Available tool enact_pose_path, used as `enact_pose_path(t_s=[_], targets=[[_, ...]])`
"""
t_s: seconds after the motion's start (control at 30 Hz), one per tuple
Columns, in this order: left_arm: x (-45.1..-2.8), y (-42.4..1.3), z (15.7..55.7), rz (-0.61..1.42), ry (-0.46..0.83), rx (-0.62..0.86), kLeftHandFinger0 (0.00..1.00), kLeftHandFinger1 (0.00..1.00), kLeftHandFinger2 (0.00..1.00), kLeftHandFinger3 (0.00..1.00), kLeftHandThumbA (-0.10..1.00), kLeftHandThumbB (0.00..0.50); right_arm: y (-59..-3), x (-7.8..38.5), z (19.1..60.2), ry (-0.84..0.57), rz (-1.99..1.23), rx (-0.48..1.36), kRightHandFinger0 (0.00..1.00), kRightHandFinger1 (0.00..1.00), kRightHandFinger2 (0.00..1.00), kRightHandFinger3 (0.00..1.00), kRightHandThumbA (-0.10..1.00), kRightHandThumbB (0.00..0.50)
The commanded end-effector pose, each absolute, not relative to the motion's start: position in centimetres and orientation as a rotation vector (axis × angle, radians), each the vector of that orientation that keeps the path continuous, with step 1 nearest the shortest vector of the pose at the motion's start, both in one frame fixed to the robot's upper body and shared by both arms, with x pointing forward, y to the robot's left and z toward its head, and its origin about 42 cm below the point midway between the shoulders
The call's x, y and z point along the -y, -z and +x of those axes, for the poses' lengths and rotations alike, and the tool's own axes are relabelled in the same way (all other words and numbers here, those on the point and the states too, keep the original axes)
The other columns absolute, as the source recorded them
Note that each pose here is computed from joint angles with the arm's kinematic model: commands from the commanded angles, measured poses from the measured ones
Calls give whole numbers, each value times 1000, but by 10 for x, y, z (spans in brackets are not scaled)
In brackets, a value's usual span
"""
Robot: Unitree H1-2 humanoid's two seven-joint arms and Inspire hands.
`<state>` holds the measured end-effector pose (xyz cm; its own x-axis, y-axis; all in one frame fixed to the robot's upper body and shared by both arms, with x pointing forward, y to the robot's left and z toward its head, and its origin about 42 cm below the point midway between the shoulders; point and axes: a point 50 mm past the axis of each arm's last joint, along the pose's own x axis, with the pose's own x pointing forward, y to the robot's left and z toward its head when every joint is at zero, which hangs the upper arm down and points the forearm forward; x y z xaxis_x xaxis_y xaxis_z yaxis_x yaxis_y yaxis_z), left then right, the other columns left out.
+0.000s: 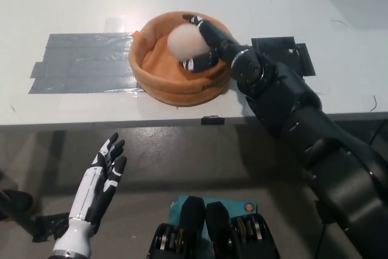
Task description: A person hands a emotional support dumpling to the robot which it grabs with its right hand and places in the soft place kept infront of it in the centre of the desk
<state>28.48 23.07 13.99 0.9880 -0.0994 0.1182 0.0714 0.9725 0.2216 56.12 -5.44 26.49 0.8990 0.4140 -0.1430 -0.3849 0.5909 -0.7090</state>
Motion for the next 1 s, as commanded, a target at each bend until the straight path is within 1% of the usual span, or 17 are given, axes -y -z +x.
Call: enact_pose_path(t_s=[0.0,0.1,0.17,0.27,0.37,0.43,0.57,0.6,0.67,0.7,0.77,0.8,0.83,0.87,0.9,0.93,0.97], targets=[[-231,-155,287,232,95,188,1000,1000,1000,1000,880,82,-310,51,571,-523,-880,108,1000,1000,1000,1000,856,473],[-230,-154,287,235,94,189,1000,1000,1000,1000,866,66,-315,54,572,-524,-816,119,1000,1000,1000,1000,898,498],[-230,-155,286,234,96,188,1000,1000,1000,1000,859,61,-318,56,572,-521,-813,139,1000,1000,1000,1000,954,500],[-231,-154,286,241,96,190,1000,1000,1000,1000,863,66,-323,59,572,-511,-803,175,1000,1000,1000,1000,1000,500],[-231,-155,287,250,96,196,1000,1000,1000,1000,864,70,-338,63,573,-484,-753,225,1000,1000,1000,1000,1000,500],[-231,-154,287,258,95,193,1000,1000,1000,1000,864,59,-353,67,572,-469,-728,272,1000,1000,1000,1000,1000,500],[-231,-154,288,256,94,196,1000,1000,1000,1000,841,54,-374,77,568,-448,-636,351,1000,1000,1000,1000,999,500],[-230,-154,288,254,94,196,1000,1000,1000,1000,837,60,-379,81,567,-443,-608,366,1000,1000,1000,1000,984,500],[-229,-156,288,254,98,193,1000,1000,1000,1000,827,44,-394,94,560,-415,-552,428,1000,1000,1000,1000,1000,500],[-229,-157,290,257,99,197,1000,1000,1000,1000,825,33,-404,105,554,-391,-562,471,1000,1000,1000,1000,1000,500],[-229,-159,293,258,99,203,1000,1000,1000,1000,829,40,-414,115,545,-379,-523,508,1000,1000,1000,1000,1000,500],[-230,-162,296,257,97,206,1000,1000,1000,1000,835,48,-422,128,531,-381,-475,570,1000,1000,1000,1000,1000,500],[-230,-162,297,256,98,208,1000,1000,1000,1000,837,38,-423,133,525,-376,-465,585,1000,1000,1000,1000,1000,500],[-233,-165,300,250,99,215,1000,1000,1000,1000,832,29,-427,146,505,-363,-458,620,1000,1000,1000,1000,1000,497],[-235,-168,304,244,97,224,1000,1000,1000,1000,821,23,-430,155,489,-356,-451,643,1000,1000,1000,1000,1000,479],[-235,-170,305,245,96,229,1000,1000,1000,1000,816,12,-428,162,477,-351,-440,662,1000,1000,1000,1000,1000,482],[-234,-172,307,250,94,235,1000,1000,1000,1000,815,16,-424,170,461,-338,-419,687,1000,1000,1000,1000,1000,481]])
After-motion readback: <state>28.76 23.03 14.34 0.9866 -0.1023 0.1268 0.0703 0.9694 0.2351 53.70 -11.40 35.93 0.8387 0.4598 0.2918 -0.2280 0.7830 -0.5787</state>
